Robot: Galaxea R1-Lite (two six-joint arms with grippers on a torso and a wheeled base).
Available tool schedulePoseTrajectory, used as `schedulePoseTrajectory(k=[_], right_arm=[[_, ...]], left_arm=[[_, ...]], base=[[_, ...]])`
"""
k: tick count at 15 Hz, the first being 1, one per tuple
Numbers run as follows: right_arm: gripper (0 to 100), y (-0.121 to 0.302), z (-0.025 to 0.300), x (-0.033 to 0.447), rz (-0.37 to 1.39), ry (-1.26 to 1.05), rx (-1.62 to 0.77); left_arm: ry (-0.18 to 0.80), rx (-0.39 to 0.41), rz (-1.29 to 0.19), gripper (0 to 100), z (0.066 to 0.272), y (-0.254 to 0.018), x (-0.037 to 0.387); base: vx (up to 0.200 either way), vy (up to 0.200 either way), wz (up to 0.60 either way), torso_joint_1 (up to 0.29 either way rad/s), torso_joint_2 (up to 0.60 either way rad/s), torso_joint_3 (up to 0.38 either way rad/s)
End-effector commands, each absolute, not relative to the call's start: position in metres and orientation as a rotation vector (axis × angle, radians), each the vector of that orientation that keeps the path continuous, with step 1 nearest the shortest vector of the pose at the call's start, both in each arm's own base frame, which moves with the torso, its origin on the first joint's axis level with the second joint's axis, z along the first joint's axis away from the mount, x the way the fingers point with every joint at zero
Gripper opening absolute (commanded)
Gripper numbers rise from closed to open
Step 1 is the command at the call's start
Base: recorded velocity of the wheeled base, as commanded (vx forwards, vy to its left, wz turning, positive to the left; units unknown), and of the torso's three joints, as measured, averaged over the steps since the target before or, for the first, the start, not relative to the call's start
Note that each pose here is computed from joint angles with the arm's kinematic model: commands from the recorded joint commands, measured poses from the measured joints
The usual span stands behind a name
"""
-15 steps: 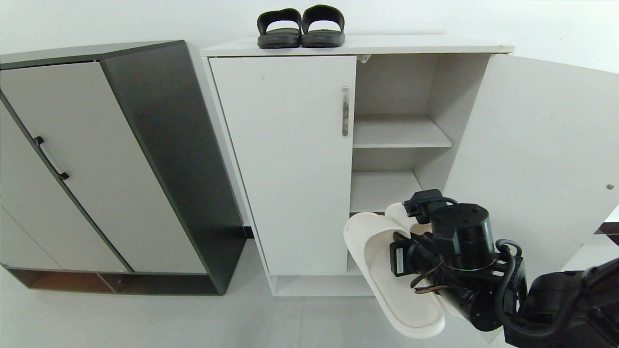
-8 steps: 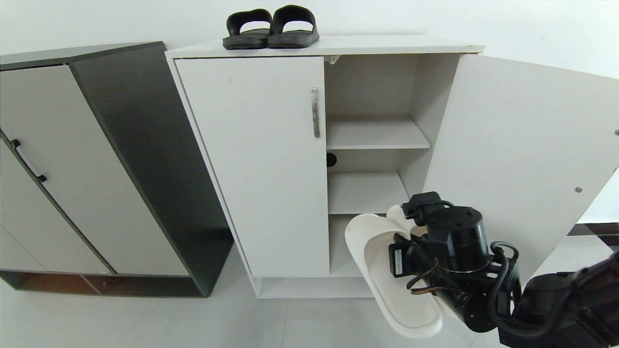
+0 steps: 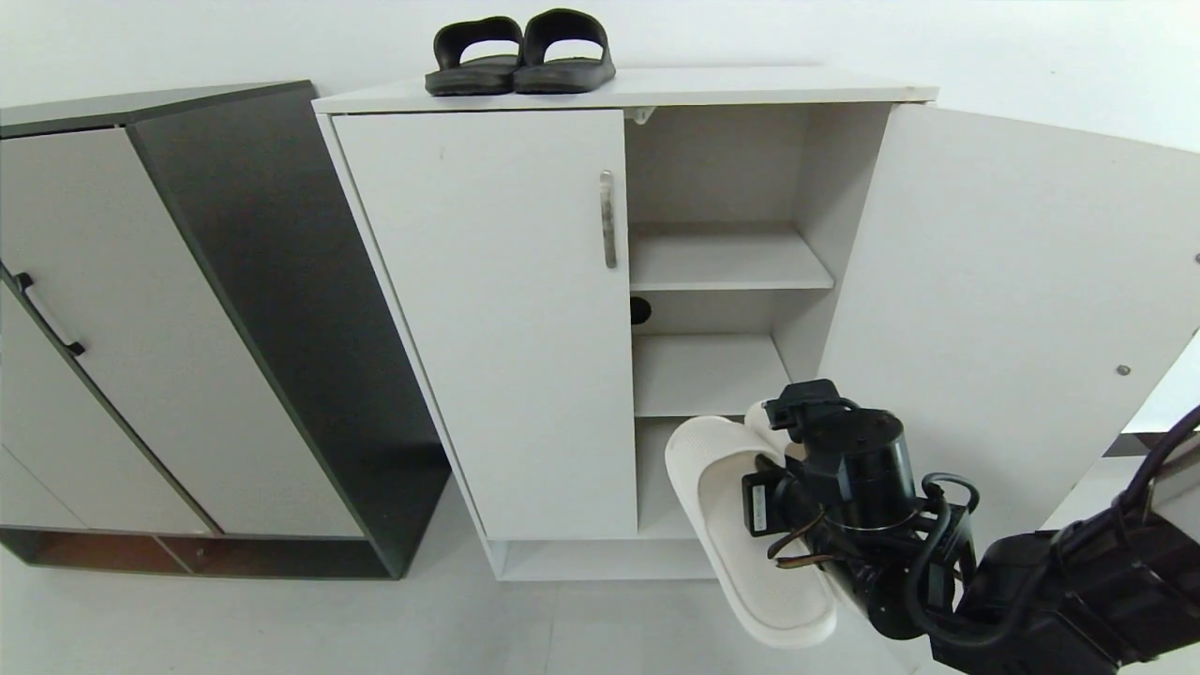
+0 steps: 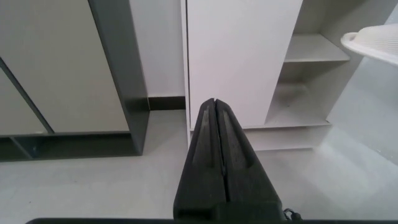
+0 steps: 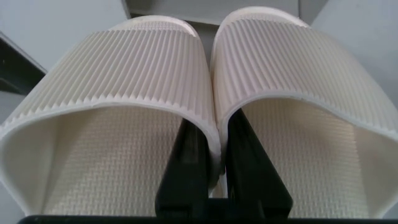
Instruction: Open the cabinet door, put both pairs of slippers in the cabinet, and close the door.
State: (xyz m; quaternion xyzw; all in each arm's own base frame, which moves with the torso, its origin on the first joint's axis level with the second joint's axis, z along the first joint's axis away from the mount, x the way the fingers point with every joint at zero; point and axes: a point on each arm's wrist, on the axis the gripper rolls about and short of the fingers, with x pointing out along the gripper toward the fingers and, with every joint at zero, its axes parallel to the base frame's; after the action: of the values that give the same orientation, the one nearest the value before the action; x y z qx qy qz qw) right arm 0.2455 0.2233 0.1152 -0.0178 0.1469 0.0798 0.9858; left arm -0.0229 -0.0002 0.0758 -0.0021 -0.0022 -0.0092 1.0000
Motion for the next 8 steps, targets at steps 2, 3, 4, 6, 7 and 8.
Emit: schedulePoseTrajectory(k=[2, 3, 4, 6, 7, 8], right_arm=[[0, 0.226, 0.107, 0.248, 0.148, 0.308, -0.049], [0, 0.228, 0.105, 0.251, 0.147, 0.312, -0.052], [0, 0.231, 0.102, 0.254, 0.146, 0.316, -0.055], [0, 0.239, 0.099, 0.265, 0.141, 0.304, -0.045], [0, 0.241, 0.101, 0.271, 0.135, 0.292, -0.035], [0, 0.243, 0.1, 0.277, 0.129, 0.288, -0.028]], left_arm=[[-0.001, -0.005, -0.018, 0, 0.076, 0.0, -0.023], [-0.003, -0.005, -0.018, 0, 0.076, 0.0, -0.023], [-0.001, -0.005, -0.018, 0, 0.076, 0.0, -0.023], [-0.001, -0.005, -0.018, 0, 0.076, 0.0, -0.023], [-0.002, -0.003, -0.02, 0, 0.076, 0.0, -0.023], [-0.002, -0.003, -0.02, 0, 0.076, 0.0, -0.023]], base=[[0.0, 0.0, 0.0, 0.0, 0.0, 0.0], [0.0, 0.0, 0.0, 0.002, 0.0, -0.105], [0.0, 0.0, 0.0, 0.007, 0.0, -0.159], [0.0, 0.0, 0.0, 0.002, 0.0, -0.181], [0.0, 0.0, 0.0, 0.002, 0.0, -0.193], [0.0, 0.0, 0.0, 0.012, 0.0, -0.198]])
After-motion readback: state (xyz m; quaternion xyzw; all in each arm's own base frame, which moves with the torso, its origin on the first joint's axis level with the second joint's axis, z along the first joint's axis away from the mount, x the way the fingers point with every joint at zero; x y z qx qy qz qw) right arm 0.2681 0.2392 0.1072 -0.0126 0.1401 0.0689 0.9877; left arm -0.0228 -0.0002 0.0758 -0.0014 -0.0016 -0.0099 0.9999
